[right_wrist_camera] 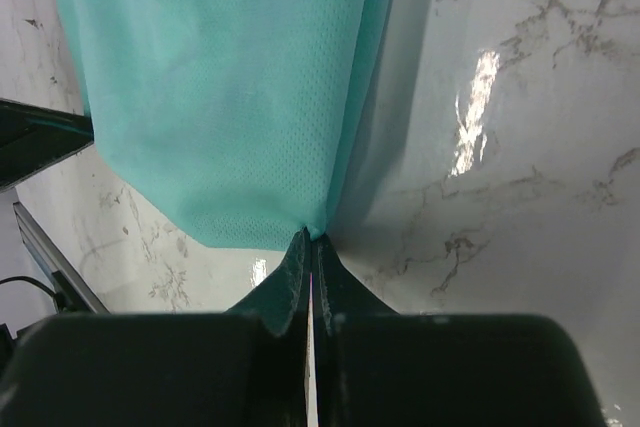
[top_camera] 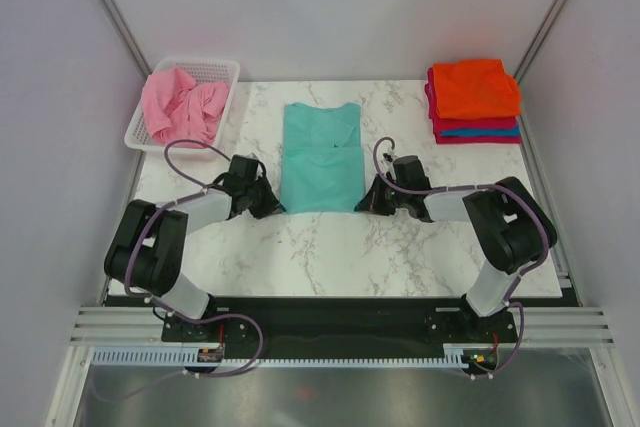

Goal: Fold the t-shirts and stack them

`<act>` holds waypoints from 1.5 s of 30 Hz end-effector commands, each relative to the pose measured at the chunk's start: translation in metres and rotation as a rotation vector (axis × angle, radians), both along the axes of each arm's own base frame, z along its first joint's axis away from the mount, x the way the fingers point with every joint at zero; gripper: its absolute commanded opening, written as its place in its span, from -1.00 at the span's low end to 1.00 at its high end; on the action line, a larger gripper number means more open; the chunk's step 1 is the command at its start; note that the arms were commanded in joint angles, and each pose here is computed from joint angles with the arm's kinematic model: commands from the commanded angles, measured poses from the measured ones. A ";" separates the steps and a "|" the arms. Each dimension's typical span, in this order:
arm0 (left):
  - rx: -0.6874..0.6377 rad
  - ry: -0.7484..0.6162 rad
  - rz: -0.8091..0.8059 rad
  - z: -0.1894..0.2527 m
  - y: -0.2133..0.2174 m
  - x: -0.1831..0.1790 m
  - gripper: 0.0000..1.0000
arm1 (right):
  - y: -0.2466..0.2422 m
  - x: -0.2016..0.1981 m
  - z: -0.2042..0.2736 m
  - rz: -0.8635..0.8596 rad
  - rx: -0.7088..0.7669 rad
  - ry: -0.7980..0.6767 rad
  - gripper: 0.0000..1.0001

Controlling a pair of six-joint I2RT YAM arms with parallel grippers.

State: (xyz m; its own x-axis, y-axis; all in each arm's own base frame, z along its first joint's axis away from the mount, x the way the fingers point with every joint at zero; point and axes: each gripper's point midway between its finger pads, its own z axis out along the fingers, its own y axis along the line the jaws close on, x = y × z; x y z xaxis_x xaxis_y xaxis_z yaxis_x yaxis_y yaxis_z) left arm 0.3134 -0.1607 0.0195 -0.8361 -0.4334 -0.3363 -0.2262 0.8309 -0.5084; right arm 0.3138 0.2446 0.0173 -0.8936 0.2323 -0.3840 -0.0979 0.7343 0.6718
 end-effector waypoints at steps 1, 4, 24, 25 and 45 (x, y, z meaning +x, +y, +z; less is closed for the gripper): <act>-0.001 -0.026 -0.002 0.016 -0.005 -0.011 -0.96 | -0.004 -0.015 0.003 0.003 0.008 0.006 -1.00; -0.001 -0.051 -0.030 0.035 -0.011 -0.030 -0.96 | -0.010 -0.025 0.019 -0.035 0.027 -0.006 -1.00; -0.161 -0.143 -0.115 0.158 -0.016 -0.179 -0.96 | -0.054 -0.154 0.144 -0.135 -0.003 -0.088 -1.00; -0.165 -0.147 -0.114 0.161 -0.013 -0.182 -0.96 | -0.056 -0.157 0.144 -0.140 -0.013 -0.080 -1.00; 0.094 -0.168 -0.045 0.184 0.011 -0.095 -0.96 | -0.030 -0.045 0.181 -0.105 -0.247 -0.191 -1.00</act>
